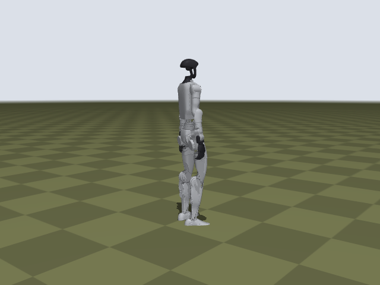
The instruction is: In place motions
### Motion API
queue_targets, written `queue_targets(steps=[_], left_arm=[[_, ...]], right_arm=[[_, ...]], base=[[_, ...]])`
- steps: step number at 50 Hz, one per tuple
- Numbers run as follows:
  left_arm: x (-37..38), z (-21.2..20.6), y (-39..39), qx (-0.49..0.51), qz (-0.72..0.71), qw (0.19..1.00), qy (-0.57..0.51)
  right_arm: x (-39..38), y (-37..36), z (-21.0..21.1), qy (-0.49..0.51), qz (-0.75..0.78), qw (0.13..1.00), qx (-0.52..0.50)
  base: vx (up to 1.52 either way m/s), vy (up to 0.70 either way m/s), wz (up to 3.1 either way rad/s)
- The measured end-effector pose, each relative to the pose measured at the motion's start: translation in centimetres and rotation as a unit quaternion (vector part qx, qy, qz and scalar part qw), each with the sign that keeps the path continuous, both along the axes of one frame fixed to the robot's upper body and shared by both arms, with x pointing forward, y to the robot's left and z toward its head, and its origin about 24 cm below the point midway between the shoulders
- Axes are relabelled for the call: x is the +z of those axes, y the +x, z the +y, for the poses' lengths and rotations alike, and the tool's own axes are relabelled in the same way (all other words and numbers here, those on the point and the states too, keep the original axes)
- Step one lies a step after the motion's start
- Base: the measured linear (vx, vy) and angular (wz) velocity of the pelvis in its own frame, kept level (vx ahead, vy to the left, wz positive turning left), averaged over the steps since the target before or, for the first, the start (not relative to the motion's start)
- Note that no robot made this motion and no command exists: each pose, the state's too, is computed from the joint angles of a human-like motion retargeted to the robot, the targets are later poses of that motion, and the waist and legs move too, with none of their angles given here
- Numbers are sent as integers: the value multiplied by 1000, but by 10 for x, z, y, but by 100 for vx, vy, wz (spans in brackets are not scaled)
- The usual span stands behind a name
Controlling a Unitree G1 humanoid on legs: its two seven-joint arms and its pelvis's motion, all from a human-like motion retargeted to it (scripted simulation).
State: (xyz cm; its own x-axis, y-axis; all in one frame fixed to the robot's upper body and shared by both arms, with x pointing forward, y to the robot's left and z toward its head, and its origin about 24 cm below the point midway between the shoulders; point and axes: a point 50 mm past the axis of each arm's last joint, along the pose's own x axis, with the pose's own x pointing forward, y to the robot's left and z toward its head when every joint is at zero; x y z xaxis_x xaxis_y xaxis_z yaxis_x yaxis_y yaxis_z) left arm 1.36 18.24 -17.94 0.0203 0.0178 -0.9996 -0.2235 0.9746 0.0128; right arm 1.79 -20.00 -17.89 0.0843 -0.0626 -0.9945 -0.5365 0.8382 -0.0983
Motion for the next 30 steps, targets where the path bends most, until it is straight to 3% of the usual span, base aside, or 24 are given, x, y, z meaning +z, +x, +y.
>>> queue_targets(steps=[10, 18, 30], left_arm=[[3, 14, 32, -51, -41, 998, 15], [4, 24, 26, -35, -33, 999, 21], [3, 16, 19, -16, -21, 1000, 17]], right_arm=[[0, 8, 3, 4, -23, 1000, 13], [2, 17, -4, -5, -31, 999, 18], [4, -16, -23, -51, 28, 994, -89]], base=[[-21, 3, -107], [-30, -1, -214], [-19, -4, -150]])
